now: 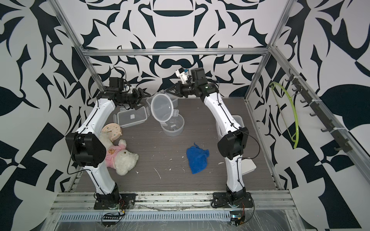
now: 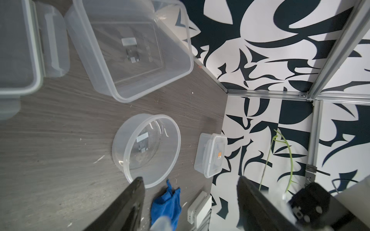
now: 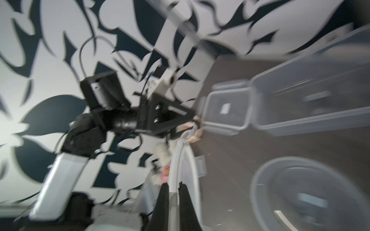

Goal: Wipe the insides of the lunch boxes
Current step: Place the lid at the center of the board.

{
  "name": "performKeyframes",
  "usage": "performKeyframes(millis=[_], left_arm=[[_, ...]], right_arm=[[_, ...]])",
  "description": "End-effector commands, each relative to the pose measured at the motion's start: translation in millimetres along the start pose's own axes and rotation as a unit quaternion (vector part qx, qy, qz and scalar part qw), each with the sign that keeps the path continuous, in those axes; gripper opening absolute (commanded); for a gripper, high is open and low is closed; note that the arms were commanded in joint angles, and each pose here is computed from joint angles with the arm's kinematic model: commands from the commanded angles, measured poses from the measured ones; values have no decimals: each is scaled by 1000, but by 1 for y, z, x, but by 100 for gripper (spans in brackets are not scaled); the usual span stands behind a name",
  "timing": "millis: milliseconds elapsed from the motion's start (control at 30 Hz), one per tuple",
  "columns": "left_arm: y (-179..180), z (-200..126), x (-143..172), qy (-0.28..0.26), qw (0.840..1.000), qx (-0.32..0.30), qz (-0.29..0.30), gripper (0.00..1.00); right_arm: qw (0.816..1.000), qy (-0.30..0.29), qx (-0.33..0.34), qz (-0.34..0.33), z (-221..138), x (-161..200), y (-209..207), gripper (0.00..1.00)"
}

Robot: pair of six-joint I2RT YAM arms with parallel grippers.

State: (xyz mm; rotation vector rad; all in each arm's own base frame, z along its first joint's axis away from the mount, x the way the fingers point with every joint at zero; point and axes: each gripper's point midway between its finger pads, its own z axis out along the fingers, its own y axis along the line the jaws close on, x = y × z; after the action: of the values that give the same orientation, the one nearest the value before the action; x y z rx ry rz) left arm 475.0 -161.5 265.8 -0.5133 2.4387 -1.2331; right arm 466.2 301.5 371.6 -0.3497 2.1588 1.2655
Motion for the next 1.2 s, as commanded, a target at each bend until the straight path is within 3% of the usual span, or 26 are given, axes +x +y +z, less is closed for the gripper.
performKeyframes(millis=[0, 100, 267, 467, 567, 600, 700, 833, 1033, 1167], left_arm=[[19, 13, 13, 39, 999, 2, -16, 73], [33, 18, 22, 51, 998, -11, -21, 73], [50, 25, 33, 67, 997, -21, -34, 73], [54, 28, 40, 73, 997, -22, -33, 71], [56, 31, 42, 77, 996, -24, -34, 71], [56, 32, 43, 78, 996, -25, -35, 71], [57, 35, 45, 81, 996, -28, -34, 71], [58, 39, 49, 86, 995, -31, -33, 72], [56, 41, 53, 89, 995, -35, -29, 74], [59, 42, 59, 93, 994, -44, -25, 74]], right_arm=[[957, 1, 281, -74, -40, 1, -103, 0], [916, -3, 383, -117, -51, -7, -147, 0], [883, 13, 443, -155, -31, -6, -203, 0], [832, 85, 513, -196, 13, 34, -266, 0], [821, 125, 510, -224, 48, 66, -273, 0], [820, 132, 506, -231, 57, 75, -270, 0], [835, 120, 479, -243, 74, 86, -252, 26], [863, 77, 446, -224, 74, 76, -224, 48], [873, 37, 446, -193, 34, 67, -186, 55], [873, 38, 461, -154, -10, 90, -166, 56]])
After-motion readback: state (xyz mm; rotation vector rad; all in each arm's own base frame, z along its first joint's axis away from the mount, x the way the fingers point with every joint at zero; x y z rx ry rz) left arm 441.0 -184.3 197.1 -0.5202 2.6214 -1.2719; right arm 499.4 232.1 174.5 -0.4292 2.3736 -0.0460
